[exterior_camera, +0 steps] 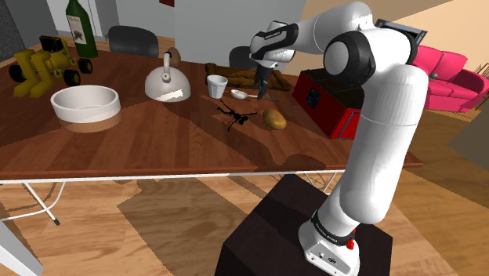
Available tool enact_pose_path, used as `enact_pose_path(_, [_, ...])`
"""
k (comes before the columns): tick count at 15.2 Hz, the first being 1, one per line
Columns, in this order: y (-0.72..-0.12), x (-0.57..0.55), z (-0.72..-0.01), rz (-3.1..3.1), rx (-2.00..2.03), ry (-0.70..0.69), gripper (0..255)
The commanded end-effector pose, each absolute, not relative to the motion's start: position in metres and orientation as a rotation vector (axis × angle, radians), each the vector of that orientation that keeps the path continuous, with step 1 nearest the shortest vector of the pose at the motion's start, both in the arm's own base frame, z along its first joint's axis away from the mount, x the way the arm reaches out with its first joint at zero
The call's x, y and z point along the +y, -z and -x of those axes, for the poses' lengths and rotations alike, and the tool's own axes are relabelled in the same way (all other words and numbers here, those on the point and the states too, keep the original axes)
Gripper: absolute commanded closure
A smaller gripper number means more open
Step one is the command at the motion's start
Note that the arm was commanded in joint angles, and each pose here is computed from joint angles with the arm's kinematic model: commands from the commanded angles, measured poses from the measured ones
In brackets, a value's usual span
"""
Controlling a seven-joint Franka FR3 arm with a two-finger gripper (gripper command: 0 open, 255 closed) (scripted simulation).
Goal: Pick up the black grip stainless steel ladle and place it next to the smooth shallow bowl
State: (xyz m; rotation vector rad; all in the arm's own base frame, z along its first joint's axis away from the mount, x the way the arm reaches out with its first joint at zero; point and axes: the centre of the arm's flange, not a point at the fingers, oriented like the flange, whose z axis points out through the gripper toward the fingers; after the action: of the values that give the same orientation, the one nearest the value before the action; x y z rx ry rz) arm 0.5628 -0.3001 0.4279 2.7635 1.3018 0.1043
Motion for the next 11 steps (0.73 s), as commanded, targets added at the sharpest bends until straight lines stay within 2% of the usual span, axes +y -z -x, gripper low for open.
enact_pose_path(1, [-0.4161,-0.3008,-0.5645,-2.763,1.302,-0.105,0])
enact_pose_path(9, [-0.4131,-0.3009,-0.5648,-2.763,1.302,-0.105,0])
enact_pose_path(10, [-0.4131,-0.3009,-0.5648,-2.763,1.302,-0.105,255])
enact_pose_path(11, [-0.4131,-0.3009,-0.5648,-2.763,1.302,-0.105,255])
